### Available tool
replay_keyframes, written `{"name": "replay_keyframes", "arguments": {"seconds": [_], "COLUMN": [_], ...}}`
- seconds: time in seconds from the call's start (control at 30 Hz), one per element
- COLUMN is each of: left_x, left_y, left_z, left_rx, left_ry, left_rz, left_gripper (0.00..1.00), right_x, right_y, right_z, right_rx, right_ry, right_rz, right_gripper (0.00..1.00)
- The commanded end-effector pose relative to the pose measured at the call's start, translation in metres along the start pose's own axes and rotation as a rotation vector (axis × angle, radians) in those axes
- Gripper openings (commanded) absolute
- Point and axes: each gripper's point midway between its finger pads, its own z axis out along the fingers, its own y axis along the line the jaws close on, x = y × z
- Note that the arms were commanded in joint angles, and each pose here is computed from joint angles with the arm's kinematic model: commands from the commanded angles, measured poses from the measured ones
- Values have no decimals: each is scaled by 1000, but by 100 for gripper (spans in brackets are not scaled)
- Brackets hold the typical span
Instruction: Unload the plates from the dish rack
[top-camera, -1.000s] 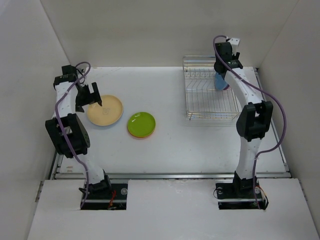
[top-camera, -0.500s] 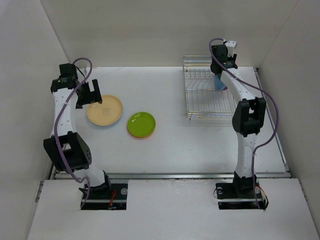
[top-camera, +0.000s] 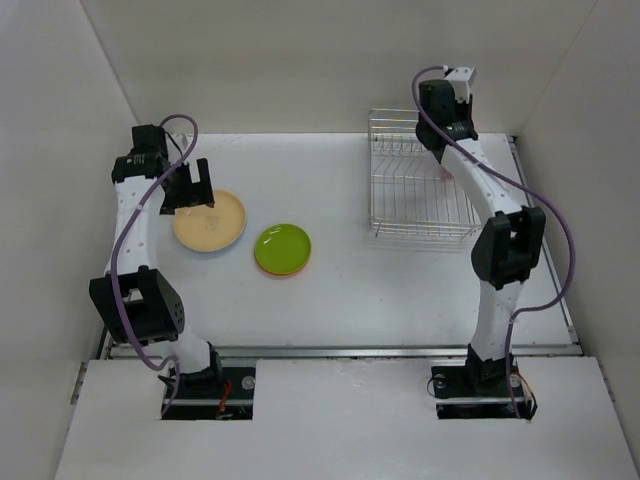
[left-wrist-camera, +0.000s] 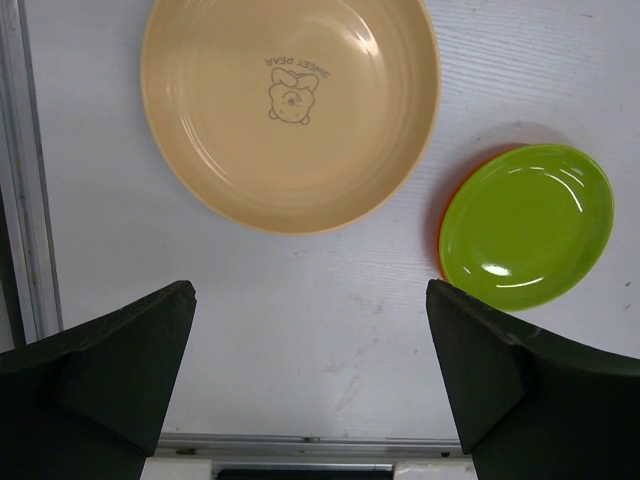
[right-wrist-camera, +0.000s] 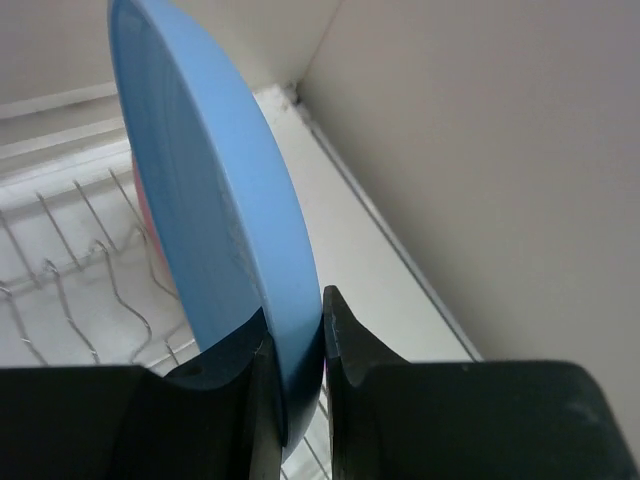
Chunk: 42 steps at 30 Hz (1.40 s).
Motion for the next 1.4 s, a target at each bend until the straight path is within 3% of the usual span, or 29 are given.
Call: {"name": "replay_keyframes", "arguments": {"seconds": [0.0,0.13,0.23,0.27,0.3,0.37,0.4,0.43,0.5,0.53,0.57,0.77,0.9,1.13,1.17,1.2,1.33,1.37], "left_x": [-5,-7,-4,-4,2,7,10,15,18,18,20,27,35,49,52,53,60,60], "left_y": [-9,-20,-32,-45,-51,-72,-78,-83,-93,-95,-94,-83,-83,-80,-79,-82,-82,-82], "left_z": [-19,-26,-41,-45,-47,-59,-62,-65,-71,-72,-72,-53,-45,-22,-20,-22,-28,-28], "left_rx": [14,63,135,207,248,378,419,456,524,535,535,480,473,464,466,488,490,490], "left_ry": [-44,-47,-52,-52,-31,-30,-21,-5,0,-1,5,26,49,128,135,140,149,149], "left_rz": [20,53,91,104,110,141,148,151,165,165,176,182,184,199,209,213,219,219], "left_gripper": [100,100,100,100,100,100,100,100,100,100,100,100,100,98,94,72,0,0], "right_x": [-112,-141,-145,-142,-137,-111,-102,-73,-61,-26,-35,6,33,40,43,39,41,41], "right_y": [-86,-118,-101,-82,-37,2,36,56,85,107,110,148,174,190,195,195,201,201], "right_z": [-68,-109,-143,-153,-174,-200,-233,-248,-291,-321,-339,-416,-442,-475,-473,-475,-475,-475], "right_rx": [101,124,-62,-169,-415,-672,-941,-1077,-1347,-1540,-1620,-1902,-1974,-2078,-2076,-2078,-2083,-2083], "right_ry": [-226,-292,-331,-337,-352,-266,-248,-182,-165,-94,-151,-47,14,54,75,66,90,90], "right_rz": [268,309,292,255,189,169,152,115,168,131,170,160,125,124,126,130,127,127], "right_gripper": [0,0,0,0,0,0,0,0,0,0,0,0,0,0,0,0,0,0]}}
